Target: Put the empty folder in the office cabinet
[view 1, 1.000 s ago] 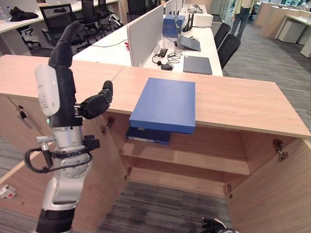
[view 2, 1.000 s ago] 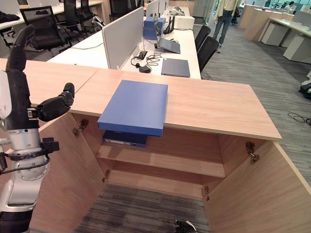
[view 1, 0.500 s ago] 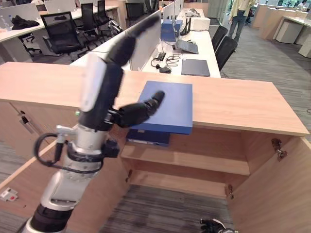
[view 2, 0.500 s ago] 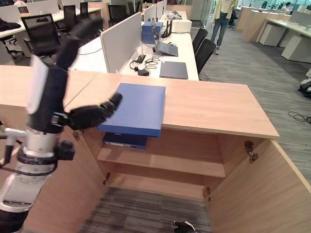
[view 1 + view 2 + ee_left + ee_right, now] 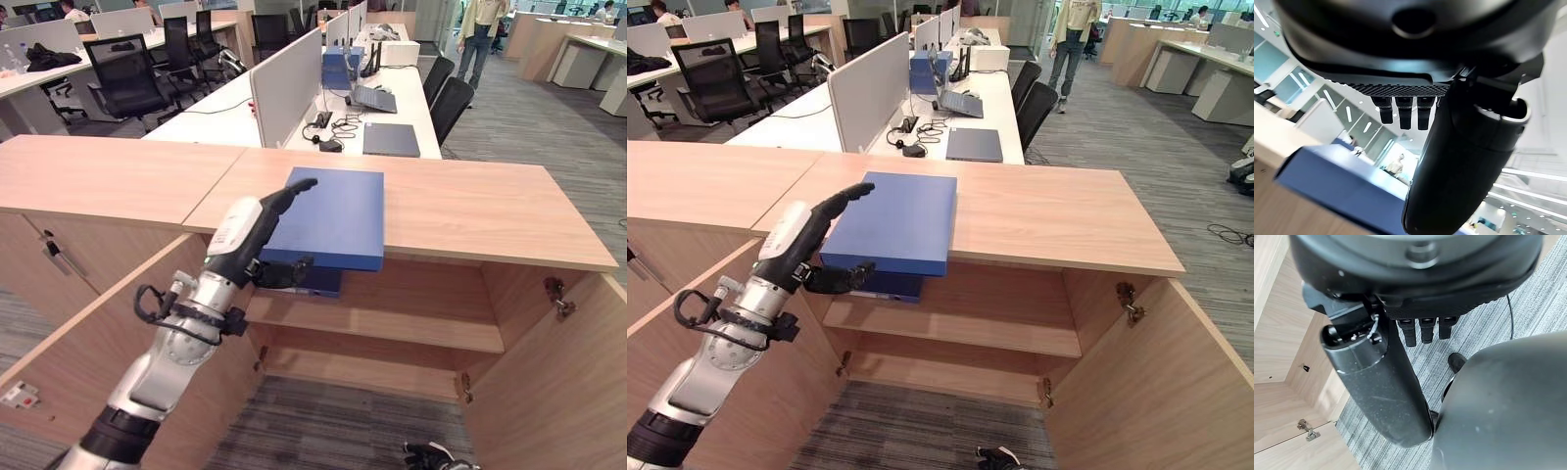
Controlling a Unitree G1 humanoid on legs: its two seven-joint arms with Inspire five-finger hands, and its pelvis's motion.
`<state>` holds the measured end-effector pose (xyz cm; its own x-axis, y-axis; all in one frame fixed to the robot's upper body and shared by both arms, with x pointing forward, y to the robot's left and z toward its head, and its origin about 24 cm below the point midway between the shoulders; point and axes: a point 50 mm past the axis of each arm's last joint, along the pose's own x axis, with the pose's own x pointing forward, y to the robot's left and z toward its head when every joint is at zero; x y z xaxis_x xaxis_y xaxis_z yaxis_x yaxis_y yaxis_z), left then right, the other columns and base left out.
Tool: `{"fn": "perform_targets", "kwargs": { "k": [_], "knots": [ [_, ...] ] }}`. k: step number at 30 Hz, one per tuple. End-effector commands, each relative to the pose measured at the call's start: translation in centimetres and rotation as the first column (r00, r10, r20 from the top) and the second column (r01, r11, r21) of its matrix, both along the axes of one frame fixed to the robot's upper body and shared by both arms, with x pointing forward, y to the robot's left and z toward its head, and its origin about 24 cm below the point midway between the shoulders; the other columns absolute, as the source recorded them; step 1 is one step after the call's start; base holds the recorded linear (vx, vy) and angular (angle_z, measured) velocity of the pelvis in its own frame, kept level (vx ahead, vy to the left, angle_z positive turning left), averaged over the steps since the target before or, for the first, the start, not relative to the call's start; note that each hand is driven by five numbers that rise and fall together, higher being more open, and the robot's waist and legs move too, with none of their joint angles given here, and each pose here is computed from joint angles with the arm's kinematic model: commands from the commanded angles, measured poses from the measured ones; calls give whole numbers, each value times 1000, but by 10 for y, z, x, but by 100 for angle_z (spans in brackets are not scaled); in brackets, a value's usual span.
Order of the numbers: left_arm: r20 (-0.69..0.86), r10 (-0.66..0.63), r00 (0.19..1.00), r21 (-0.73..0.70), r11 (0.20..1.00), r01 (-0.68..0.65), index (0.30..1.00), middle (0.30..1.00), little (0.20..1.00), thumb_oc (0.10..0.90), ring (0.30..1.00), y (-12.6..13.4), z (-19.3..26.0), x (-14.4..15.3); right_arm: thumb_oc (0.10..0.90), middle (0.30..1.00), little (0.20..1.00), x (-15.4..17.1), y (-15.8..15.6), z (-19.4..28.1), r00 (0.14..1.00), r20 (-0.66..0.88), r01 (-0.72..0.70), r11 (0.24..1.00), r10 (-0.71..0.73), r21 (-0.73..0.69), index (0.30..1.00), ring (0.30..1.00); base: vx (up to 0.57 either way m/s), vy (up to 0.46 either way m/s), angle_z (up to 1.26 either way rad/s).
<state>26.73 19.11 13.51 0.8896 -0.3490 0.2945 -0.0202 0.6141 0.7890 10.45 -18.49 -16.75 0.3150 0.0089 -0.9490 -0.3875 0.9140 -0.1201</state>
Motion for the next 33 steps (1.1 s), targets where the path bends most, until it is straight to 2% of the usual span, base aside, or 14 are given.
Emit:
{"fn": "perform_targets", "kwargs": {
  "k": [1,6,13,17,23,33],
  "knots": [
    [181,-15,983,-4,1000,16,900,900,900,800,900,-5,37,6,800,900,900,-26,10,-7,992,-93,-80,997,80,6,900,900,0,0,0],
    [179,25,984,43,999,-33,900,900,900,800,900,-2,32,12,800,900,900,-27,10,-7,992,-98,-84,996,84,5,900,900,-9,2,-2],
    [173,11,985,90,996,-27,900,900,900,800,900,-7,31,17,800,900,900,-29,9,-7,991,-106,-88,996,87,4,900,900,-17,-2,-8],
    [199,28,980,181,981,-65,900,900,900,800,900,-7,28,23,800,900,900,-31,9,-8,989,-110,-95,996,94,2,900,900,0,0,0],
    [344,28,939,446,875,-189,900,900,900,800,900,-7,31,36,800,900,900,-28,11,-7,987,-95,-134,991,132,-12,900,900,0,0,0],
    [423,110,900,541,766,-348,900,900,900,800,900,0,20,57,800,900,900,-31,10,-8,982,-97,-163,986,159,-33,900,900,-1,3,-1]
  ]
}}
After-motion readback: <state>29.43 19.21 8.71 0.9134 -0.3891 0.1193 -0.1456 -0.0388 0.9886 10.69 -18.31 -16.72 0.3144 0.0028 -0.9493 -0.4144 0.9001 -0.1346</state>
